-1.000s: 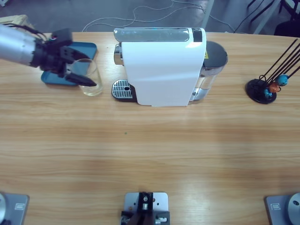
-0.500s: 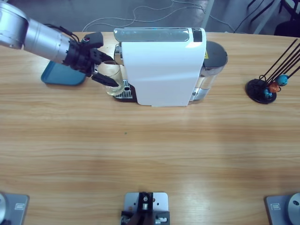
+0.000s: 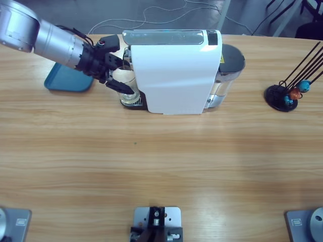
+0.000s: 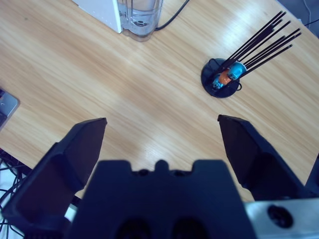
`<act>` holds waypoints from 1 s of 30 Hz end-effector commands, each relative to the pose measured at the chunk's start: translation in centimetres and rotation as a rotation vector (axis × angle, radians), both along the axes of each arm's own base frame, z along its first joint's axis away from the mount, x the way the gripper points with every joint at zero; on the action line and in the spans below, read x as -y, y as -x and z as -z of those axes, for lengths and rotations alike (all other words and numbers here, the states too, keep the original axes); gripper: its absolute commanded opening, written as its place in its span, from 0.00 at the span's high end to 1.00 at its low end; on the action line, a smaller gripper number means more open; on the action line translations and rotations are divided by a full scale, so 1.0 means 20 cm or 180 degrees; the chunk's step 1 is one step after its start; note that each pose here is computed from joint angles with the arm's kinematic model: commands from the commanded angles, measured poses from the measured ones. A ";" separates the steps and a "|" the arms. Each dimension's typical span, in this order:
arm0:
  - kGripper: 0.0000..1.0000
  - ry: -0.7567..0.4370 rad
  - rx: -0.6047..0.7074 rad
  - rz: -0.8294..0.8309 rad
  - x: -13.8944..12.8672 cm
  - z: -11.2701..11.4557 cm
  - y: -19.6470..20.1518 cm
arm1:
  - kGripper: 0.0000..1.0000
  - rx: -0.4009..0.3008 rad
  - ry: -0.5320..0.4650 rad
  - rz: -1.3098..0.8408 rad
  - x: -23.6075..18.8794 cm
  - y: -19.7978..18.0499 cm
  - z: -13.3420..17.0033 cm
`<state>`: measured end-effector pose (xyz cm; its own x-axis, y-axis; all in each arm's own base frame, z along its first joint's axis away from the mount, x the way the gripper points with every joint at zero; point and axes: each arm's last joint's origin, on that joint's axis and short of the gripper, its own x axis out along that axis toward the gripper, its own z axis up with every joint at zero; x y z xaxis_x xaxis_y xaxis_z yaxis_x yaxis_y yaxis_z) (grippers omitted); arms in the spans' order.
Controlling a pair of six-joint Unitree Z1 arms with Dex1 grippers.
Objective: Pour coffee
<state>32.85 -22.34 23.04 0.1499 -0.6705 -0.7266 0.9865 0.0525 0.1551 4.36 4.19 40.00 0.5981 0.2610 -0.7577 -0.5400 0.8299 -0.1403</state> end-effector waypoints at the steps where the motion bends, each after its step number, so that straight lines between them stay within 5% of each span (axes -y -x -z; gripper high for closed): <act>1: 0.00 -0.0198 -0.0266 -0.0003 0.03 0.17 0.02 | 0.00 -0.0016 0.0081 0.0013 -0.02 -0.01 0.01; 6: 0.00 -0.0121 -0.0298 -0.0106 -0.06 0.13 0.04 | 0.00 -0.0015 0.0079 0.0014 -0.02 -0.01 0.01; 14: 0.00 0.0368 -0.0035 -0.0381 -0.40 -0.20 0.19 | 0.00 0.0014 0.0010 0.0018 -0.04 -0.02 -0.01; 18: 0.00 0.0403 -0.0126 -0.0603 -0.48 -0.25 0.38 | 0.00 0.0189 -0.0172 0.0378 -0.08 -0.07 -0.09; 24: 0.00 0.0423 -0.0916 -0.1473 -0.57 -0.21 0.58 | 0.00 0.0206 -0.0350 0.0904 -0.43 -0.46 -0.42; 26: 0.00 0.0348 -0.0772 -0.1538 -0.58 -0.24 0.66 | 0.00 0.0148 -0.0301 0.1035 -0.57 -0.67 -0.43; 30: 0.00 0.0241 -0.0423 -0.1535 -0.52 -0.31 0.73 | 0.25 -0.0304 -0.0577 0.0832 -0.76 -1.07 -0.42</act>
